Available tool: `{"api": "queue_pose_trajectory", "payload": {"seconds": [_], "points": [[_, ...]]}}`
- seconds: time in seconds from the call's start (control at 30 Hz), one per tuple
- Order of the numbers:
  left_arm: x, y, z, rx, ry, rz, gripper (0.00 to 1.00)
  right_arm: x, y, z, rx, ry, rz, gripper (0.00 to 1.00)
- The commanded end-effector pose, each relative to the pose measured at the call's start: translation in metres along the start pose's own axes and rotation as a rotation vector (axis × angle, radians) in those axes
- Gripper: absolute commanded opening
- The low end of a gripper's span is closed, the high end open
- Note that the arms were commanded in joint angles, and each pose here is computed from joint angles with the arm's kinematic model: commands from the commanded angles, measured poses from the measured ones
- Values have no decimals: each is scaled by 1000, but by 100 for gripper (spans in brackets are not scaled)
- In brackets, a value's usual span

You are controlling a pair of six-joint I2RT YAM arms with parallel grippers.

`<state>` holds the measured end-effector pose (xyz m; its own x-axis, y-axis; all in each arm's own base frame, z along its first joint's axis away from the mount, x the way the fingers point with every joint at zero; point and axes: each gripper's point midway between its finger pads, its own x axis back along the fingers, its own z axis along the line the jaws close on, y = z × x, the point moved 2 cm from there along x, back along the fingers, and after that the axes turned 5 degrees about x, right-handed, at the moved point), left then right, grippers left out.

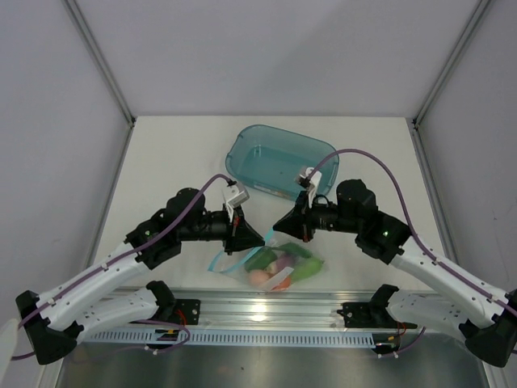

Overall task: Place the food in the zip-top bag and seal the zipper
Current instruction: Zip the zipper food storage bag at the center of the board.

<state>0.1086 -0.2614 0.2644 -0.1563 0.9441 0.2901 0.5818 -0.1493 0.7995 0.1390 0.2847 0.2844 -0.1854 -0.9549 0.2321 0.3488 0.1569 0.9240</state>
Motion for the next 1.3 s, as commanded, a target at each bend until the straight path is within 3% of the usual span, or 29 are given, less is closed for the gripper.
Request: {"api": "queue_pose_trajectory", "payload": {"seconds": [0.0,0.3,0.43,0.47,0.5,0.53,0.67,0.93,1.27], "points": [[5,-5,-11,1,-34,55,1,21,27,-49,39,-319,-122,0],[17,-3,-11,-26,3,61,1,46,30,-61,36,-394,-146,0],[18,-5,-10,-26,-2,66,1,43,28,-38,55,-174,-119,0],[18,-6,-11,-24,-8,68,1,36,20,-15,44,22,-71,4],[18,-5,-12,-26,-14,66,1,34,19,-8,42,102,-54,16],[18,-4,-13,-26,-21,63,0,33,13,5,27,212,-21,45],[18,-1,-16,-31,-36,51,1,18,0,12,-9,340,42,60],[17,-3,-18,-18,-53,45,1,3,-1,27,-3,427,68,59],[16,-1,-20,-22,-68,41,1,-10,-5,28,-20,438,85,46]]}}
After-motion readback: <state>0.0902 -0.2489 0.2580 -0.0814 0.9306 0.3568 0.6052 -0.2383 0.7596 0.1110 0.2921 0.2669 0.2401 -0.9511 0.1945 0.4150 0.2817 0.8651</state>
